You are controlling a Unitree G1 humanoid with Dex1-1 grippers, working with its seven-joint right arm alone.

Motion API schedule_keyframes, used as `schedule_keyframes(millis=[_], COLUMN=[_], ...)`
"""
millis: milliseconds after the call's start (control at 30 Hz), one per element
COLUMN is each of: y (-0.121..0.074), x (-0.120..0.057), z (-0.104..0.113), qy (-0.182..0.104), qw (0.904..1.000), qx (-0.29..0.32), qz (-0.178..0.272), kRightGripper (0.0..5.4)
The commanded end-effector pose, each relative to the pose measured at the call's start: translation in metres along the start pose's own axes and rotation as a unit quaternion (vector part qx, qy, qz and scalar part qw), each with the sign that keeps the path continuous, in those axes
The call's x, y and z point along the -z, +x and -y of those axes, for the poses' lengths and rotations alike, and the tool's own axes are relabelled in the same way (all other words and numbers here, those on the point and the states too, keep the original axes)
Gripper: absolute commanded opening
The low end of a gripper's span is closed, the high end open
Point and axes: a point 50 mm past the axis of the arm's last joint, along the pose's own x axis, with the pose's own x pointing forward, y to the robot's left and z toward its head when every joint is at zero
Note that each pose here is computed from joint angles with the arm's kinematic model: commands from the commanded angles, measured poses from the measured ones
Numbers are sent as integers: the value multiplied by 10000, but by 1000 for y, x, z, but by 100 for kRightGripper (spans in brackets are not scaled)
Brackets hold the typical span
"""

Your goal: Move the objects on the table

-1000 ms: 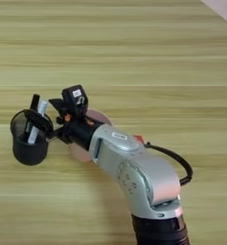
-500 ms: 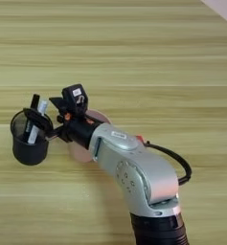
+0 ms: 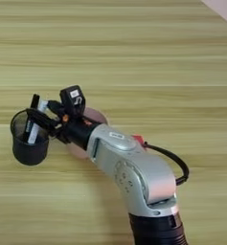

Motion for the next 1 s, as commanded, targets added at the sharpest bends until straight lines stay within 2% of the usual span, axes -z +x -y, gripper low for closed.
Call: schedule_keyframes(millis=[33,667,1000], y=[0,-2,-4], x=[-16,-19,-23], z=[1,1,1], qy=[-300,-336,-370], qw=[9991,9987,9982], qx=[51,78,93], qz=[308,377,458], kRightGripper=[254,78,75])
